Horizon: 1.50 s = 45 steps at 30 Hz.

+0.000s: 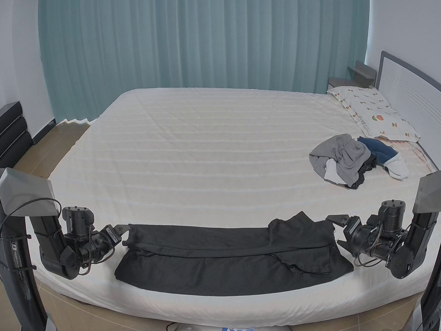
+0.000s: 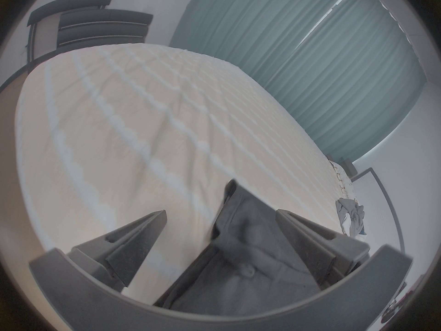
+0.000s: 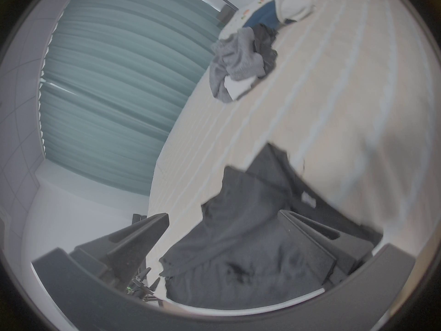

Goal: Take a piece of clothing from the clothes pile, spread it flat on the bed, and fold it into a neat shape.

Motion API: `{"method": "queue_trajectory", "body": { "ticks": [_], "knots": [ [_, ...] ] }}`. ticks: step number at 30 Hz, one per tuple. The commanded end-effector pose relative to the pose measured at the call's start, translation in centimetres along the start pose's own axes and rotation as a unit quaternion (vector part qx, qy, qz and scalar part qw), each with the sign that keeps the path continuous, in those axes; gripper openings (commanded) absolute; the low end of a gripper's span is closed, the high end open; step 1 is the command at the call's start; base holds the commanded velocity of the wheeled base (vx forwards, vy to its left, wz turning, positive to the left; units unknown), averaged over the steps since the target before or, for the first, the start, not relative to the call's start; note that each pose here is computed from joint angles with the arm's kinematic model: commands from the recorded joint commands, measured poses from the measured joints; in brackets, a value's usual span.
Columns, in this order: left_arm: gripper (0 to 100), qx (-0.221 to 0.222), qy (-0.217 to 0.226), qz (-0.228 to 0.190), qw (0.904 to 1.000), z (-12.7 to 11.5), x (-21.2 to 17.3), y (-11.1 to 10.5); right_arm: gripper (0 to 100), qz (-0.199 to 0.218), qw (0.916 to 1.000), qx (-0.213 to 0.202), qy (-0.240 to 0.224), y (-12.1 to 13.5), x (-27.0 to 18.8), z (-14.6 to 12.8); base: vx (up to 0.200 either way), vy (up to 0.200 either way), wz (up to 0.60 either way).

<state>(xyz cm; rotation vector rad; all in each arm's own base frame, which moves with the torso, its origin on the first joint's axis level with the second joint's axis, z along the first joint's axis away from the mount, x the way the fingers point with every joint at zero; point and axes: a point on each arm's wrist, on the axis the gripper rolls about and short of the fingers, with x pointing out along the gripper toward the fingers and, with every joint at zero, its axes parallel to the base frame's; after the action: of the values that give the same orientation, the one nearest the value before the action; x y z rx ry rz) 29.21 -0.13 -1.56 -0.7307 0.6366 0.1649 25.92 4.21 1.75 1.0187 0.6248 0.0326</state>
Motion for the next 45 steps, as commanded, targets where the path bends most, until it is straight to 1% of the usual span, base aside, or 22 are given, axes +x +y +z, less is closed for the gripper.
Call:
{"method": "queue_trajectory", "body": {
  "ticks": [1,4,6,11,17,22,27,36,42,43,45],
  "knots": [
    [100,-0.026,0.009,0.002,0.9996,-0.6,-0.4,0.3,100,-0.029,0.9992,0.008,0.026,-0.2,0.2,-2.8,0.0,0.0,0.0],
    [100,-0.026,0.008,0.002,0.9996,-0.7,-0.3,0.4,100,-0.047,0.9982,0.007,0.037,-0.7,0.6,-3.9,0.0,0.0,0.0],
    [100,-0.026,0.007,0.001,0.9996,-0.8,-0.3,0.4,100,-0.061,0.997,0.014,0.045,-1.2,1.1,-4.4,0.0,0.0,0.0],
    [100,-0.027,0.012,0.006,0.9996,-1.0,-0.1,0.7,100,-0.064,0.9964,0.018,0.052,-1.3,1.4,-4.9,0.0,0.0,0.0],
    [100,-0.027,0.016,0.011,0.9994,-1.2,0.1,0.9,100,-0.064,0.9962,0.007,0.059,-1.0,1.6,-5.8,0.0,0.0,0.0],
    [100,-0.027,0.018,0.013,0.9994,-1.3,0.2,1.0,100,-0.058,0.997,0.002,0.052,-0.7,2.3,-6.0,0.0,0.0,0.0],
    [100,-0.028,0.017,0.013,0.9994,-1.3,0.3,1.0,100,-0.071,0.9965,-0.011,0.043,-0.9,3.1,-7.1,0.0,0.0,0.0],
    [100,-0.027,0.016,0.014,0.9994,-1.3,0.5,1.0,100,-0.061,0.9976,-0.01,0.033,-0.5,3.8,-6.8,0.0,0.0,0.0],
    [100,-0.027,0.015,0.013,0.9994,-1.2,0.5,1.0,100,-0.066,0.9973,-0.012,0.027,-0.7,4.3,-7.0,0.0,0.0,0.0],
    [100,-0.027,0.014,0.014,0.9994,-1.2,0.5,1.0,0,-0.067,0.9973,-0.012,0.026,-0.7,4.3,-7.0,0.0,0.0,0.0],
    [100,-0.028,0.009,0.015,0.9995,-1.1,0.6,1.0,0,-0.071,0.997,-0.015,0.029,-0.8,4.1,-7.1,0.0,0.0,0.0]
  ]
}}
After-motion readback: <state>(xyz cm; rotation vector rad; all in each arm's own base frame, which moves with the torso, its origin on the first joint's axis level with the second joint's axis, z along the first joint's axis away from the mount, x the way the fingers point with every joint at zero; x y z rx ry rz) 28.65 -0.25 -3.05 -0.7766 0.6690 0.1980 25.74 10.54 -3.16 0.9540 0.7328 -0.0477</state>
